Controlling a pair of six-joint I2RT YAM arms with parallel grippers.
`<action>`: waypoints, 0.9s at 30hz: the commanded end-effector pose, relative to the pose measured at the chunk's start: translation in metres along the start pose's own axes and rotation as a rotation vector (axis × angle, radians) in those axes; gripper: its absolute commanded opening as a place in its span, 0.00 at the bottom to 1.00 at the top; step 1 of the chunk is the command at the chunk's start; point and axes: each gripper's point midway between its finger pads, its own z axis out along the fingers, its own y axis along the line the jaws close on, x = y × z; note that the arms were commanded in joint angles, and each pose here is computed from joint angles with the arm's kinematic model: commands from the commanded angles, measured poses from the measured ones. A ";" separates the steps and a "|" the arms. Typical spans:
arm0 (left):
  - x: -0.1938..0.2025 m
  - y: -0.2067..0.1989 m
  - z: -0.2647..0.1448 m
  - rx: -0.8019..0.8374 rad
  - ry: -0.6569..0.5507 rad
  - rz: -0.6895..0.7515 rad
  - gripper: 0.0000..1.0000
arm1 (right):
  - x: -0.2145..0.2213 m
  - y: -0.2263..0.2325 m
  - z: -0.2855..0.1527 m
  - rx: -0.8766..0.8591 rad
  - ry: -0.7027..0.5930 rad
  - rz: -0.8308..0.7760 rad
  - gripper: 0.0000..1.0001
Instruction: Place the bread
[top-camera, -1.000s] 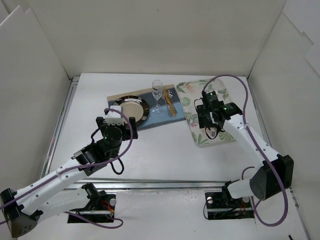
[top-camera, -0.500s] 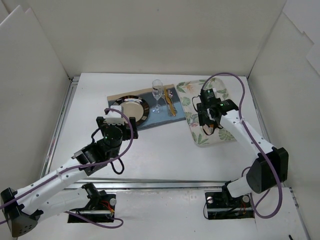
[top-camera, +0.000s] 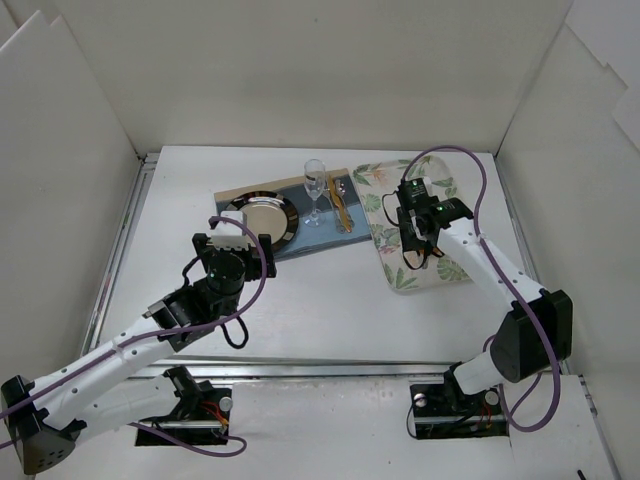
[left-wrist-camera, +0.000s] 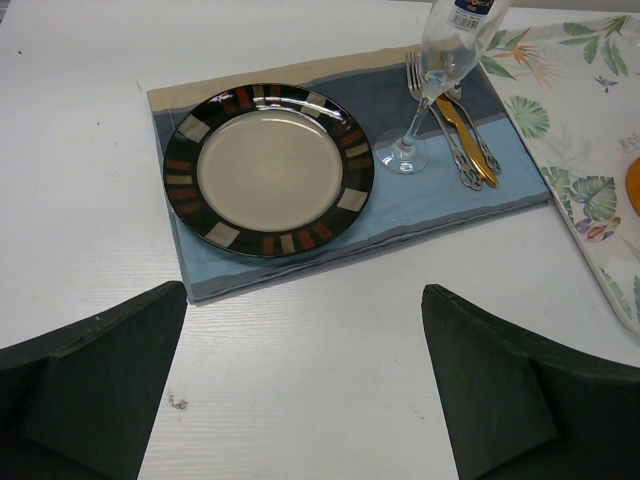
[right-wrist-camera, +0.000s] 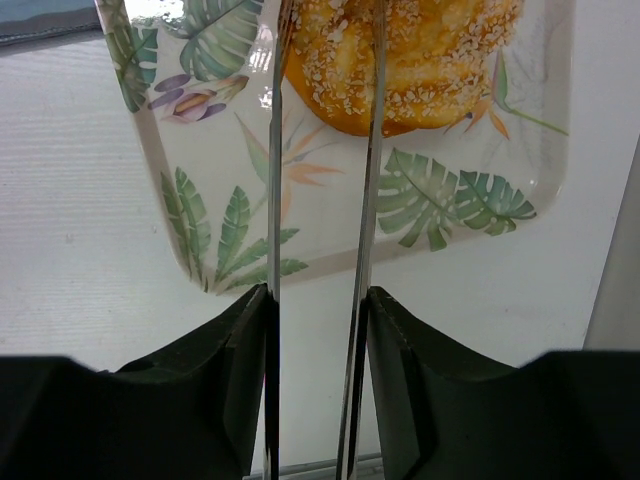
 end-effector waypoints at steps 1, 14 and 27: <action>-0.020 -0.005 -0.002 0.012 -0.051 -0.053 1.00 | -0.018 -0.007 -0.003 0.030 -0.052 0.025 0.36; -0.020 -0.005 -0.001 0.012 -0.050 -0.055 1.00 | -0.018 -0.011 -0.013 0.022 -0.078 0.042 0.00; -0.020 -0.005 0.000 0.007 -0.049 -0.053 1.00 | -0.027 -0.020 -0.053 0.023 -0.183 0.071 0.00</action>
